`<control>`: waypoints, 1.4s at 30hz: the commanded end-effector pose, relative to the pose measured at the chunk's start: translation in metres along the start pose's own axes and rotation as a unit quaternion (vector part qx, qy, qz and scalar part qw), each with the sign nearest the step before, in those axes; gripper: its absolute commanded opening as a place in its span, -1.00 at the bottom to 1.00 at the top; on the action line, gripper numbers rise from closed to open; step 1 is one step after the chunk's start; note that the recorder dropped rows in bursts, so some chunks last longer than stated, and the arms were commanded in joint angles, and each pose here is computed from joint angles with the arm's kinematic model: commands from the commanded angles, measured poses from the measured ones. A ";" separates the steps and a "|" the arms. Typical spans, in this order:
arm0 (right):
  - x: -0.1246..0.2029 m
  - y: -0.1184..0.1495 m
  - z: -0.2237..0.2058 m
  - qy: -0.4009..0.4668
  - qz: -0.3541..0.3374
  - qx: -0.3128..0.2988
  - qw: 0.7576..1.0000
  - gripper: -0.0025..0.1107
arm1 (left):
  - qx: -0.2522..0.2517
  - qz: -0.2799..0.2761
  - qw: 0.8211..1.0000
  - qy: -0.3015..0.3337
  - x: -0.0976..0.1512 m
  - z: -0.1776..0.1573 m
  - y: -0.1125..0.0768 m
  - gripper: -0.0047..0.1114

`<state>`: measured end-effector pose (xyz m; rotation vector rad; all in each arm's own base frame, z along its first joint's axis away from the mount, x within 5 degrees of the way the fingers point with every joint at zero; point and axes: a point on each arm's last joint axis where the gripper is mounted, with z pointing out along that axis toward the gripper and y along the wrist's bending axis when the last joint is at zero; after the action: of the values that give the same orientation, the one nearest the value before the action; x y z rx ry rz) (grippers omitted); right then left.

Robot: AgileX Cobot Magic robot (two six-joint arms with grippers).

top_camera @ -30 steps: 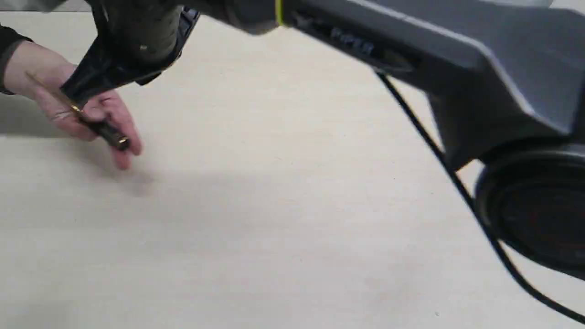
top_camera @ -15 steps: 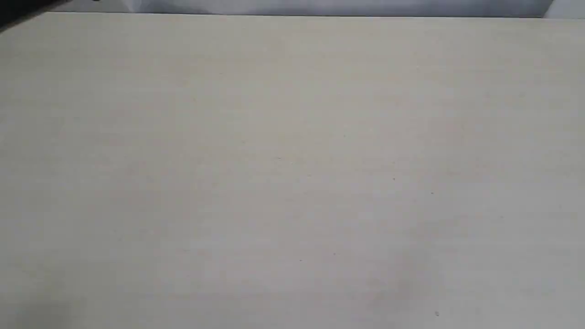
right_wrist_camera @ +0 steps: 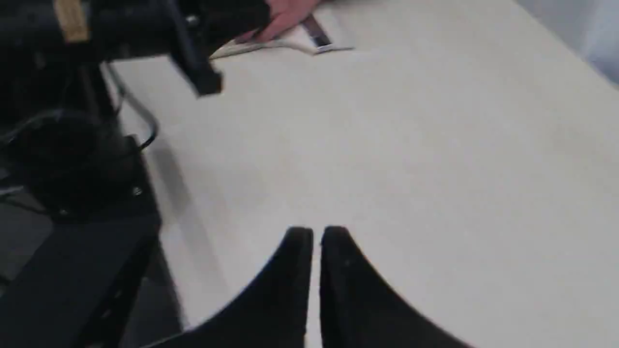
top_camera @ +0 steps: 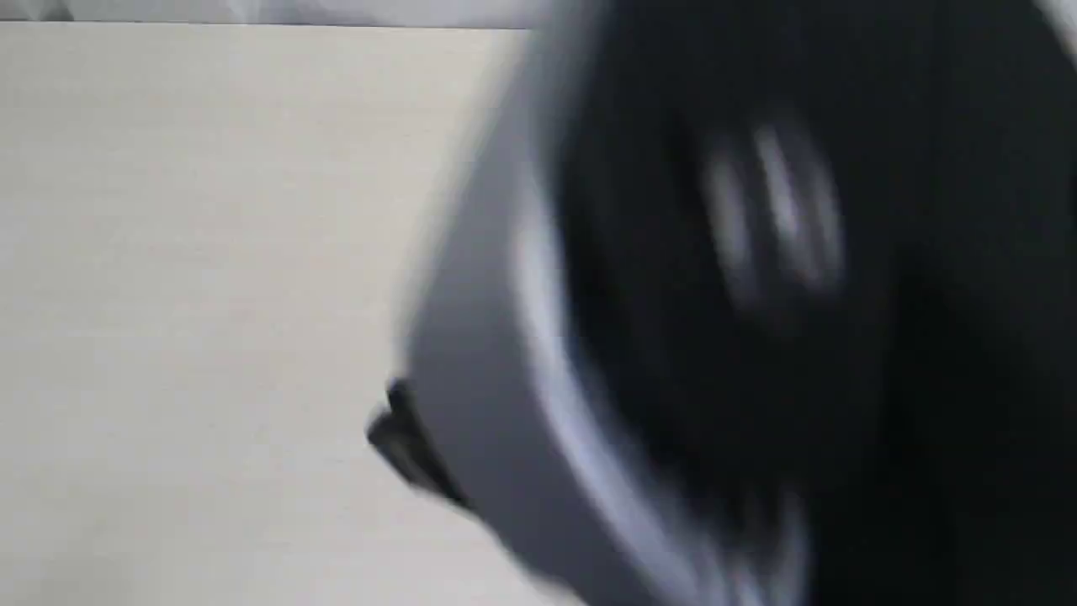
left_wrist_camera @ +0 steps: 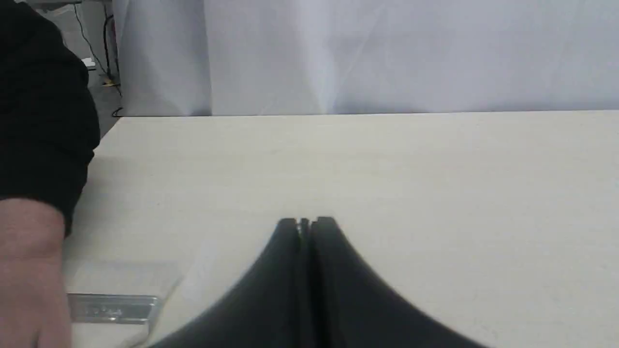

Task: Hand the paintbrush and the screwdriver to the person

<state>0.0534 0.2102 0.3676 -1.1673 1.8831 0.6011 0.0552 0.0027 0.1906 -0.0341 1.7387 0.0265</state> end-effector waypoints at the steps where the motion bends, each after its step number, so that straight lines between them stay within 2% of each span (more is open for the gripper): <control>1: 0.048 0.005 0.009 -0.010 0.010 -0.047 0.999 -0.88 | 0.005 -0.002 1.000 -0.003 0.000 0.000 -0.001 -0.92; 6: 0.103 0.003 0.024 0.049 0.048 -0.054 0.996 -0.88 | 0.005 -0.002 1.000 -0.003 0.000 0.000 -0.001 -0.92; 10: 0.124 0.000 0.029 0.081 0.039 -0.041 0.995 -0.88 | 0.004 0.000 1.000 -0.003 0.000 0.000 0.000 -0.92; 13: 0.124 0.000 0.029 0.081 0.050 -0.041 0.995 -0.88 | 0.004 -0.001 1.000 -0.003 0.000 0.000 -0.001 -0.92; 22: 0.112 0.002 0.027 0.000 -0.024 -0.064 0.998 -0.88 | 0.004 -0.001 1.000 -0.003 0.000 0.000 -0.001 -0.92; 24: 0.112 -0.003 0.025 -0.026 -0.036 -0.062 0.997 -0.88 | 0.004 -0.001 1.000 -0.003 0.000 0.000 -0.001 -0.92; 26: 0.114 -0.015 0.025 -0.053 -0.017 -0.053 0.997 -0.88 | 0.004 -0.001 1.000 -0.003 0.000 0.000 -0.001 -0.92; 29: 0.122 -0.040 0.024 -0.102 0.027 -0.023 0.994 -0.88 | 0.004 -0.001 1.000 -0.003 0.000 0.000 -0.001 -0.92; 34: 0.153 -0.079 0.008 -0.166 0.098 0.079 0.978 -0.88 | 0.004 -0.001 1.000 -0.003 0.000 0.000 -0.001 -0.92; 38: 0.180 -0.093 -0.013 -0.199 0.130 0.181 0.954 -0.88 | 0.005 -0.002 1.000 -0.002 0.000 0.000 -0.001 -0.92; 42: 0.198 -0.098 -0.032 -0.226 0.127 0.272 0.927 -0.88 | 0.005 -0.002 1.000 -0.003 0.000 0.000 -0.001 -0.92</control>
<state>0.0844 0.0517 0.2245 -0.4210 1.6744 0.4638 0.0552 0.0027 0.1906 -0.0341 1.7387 0.0265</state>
